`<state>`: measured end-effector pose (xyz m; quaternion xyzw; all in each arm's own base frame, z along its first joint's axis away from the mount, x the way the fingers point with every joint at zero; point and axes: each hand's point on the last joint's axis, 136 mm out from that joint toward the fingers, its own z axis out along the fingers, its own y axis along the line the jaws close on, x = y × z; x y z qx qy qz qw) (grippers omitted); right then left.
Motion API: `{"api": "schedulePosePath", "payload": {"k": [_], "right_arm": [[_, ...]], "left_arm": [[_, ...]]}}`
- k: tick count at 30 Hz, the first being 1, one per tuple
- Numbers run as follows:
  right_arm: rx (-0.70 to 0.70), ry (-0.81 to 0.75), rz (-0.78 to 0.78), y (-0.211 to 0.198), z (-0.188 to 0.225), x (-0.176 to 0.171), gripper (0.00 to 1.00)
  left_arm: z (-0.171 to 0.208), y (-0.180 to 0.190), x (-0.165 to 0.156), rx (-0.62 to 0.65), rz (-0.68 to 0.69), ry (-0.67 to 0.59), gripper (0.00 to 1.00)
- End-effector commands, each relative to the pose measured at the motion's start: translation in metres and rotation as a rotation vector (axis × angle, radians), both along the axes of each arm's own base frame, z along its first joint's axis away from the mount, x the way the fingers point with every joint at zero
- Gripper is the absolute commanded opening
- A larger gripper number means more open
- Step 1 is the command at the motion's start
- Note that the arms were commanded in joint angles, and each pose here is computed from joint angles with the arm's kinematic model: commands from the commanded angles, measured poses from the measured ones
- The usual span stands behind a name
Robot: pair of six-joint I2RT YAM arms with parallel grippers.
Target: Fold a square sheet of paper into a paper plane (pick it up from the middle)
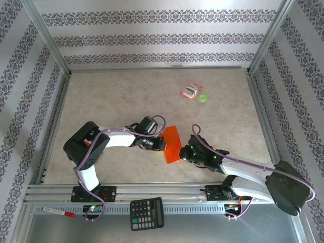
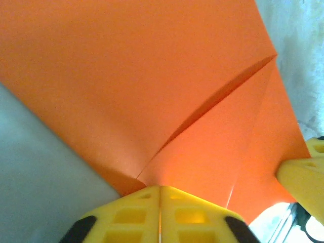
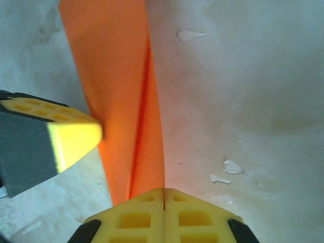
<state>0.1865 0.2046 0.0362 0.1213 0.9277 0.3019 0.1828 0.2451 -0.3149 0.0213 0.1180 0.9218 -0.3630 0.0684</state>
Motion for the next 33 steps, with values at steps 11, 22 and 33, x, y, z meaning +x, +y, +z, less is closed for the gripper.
{"api": "schedulePosePath", "payload": {"k": [11,22,33], "right_arm": [[-0.559,-0.168,0.298,-0.060,0.090,0.020,0.00],[-0.619,-0.129,0.662,0.056,0.045,-0.012,0.00],[-0.295,-0.162,0.690,0.115,0.018,-0.033,0.03]], "left_arm": [[0.123,0.045,0.044,-0.212,0.221,-0.137,0.49],[0.109,0.126,0.058,-0.105,0.439,-0.145,0.50],[0.097,0.106,0.050,-0.183,0.426,-0.008,0.37]]}}
